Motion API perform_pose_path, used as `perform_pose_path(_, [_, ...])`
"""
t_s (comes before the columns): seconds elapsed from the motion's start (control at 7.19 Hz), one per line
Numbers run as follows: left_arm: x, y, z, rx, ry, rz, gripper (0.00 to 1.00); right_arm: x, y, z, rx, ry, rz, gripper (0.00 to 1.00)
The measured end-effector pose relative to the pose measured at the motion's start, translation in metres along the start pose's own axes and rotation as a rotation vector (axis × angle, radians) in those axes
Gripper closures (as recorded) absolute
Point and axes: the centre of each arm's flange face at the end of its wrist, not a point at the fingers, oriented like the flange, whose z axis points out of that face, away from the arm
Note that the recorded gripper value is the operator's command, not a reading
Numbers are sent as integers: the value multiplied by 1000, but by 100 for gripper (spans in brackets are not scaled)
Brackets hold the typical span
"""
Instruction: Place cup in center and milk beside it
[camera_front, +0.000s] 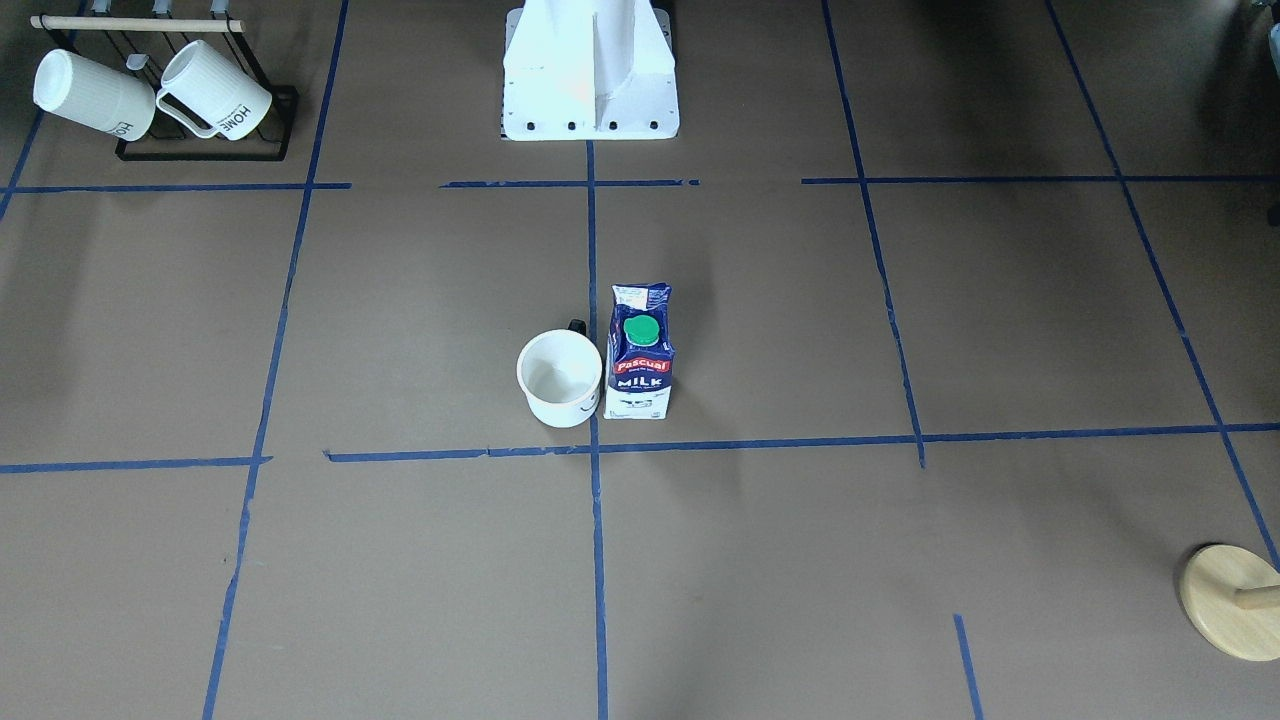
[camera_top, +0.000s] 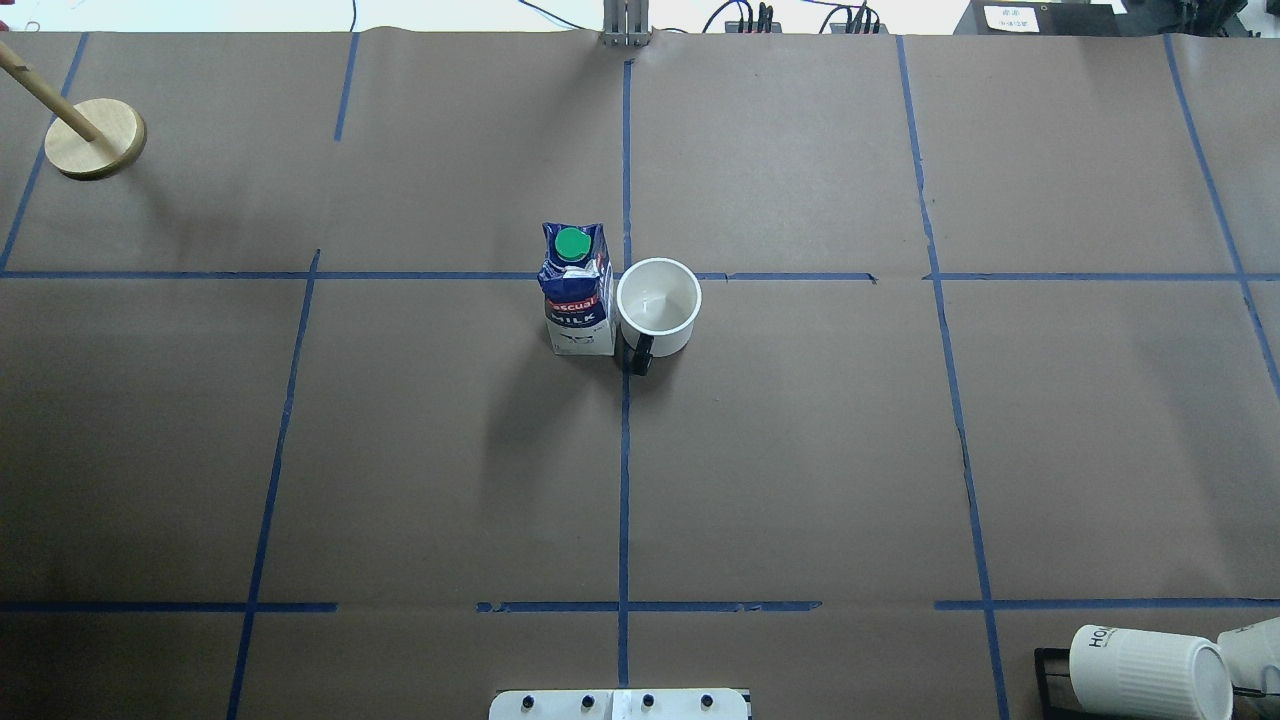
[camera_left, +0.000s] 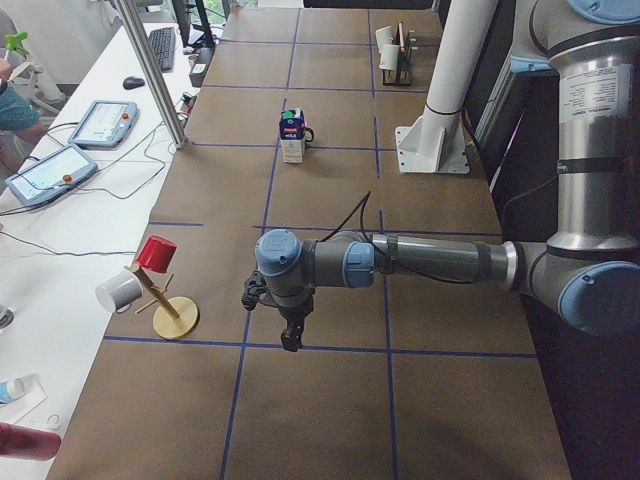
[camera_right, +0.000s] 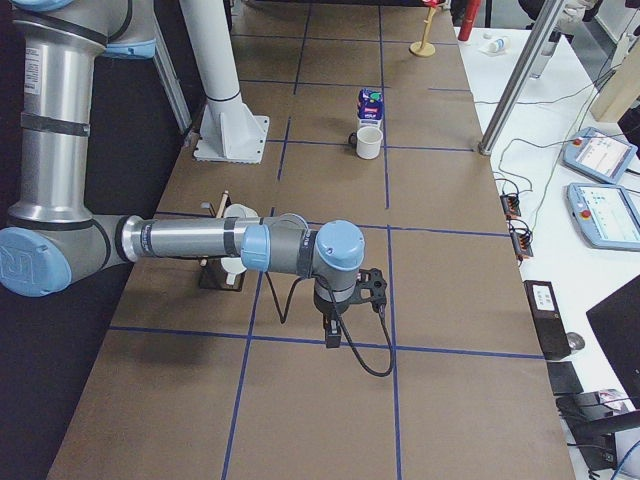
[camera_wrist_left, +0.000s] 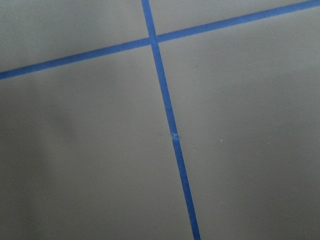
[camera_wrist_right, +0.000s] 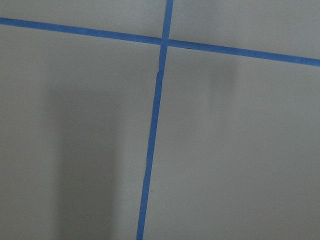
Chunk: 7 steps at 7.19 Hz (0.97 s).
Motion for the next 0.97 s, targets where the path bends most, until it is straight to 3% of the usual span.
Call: perform_pose_path(0.97, [0,2,1,-1,0,-2,0,-5,-2,3,-7,-6,-12,0])
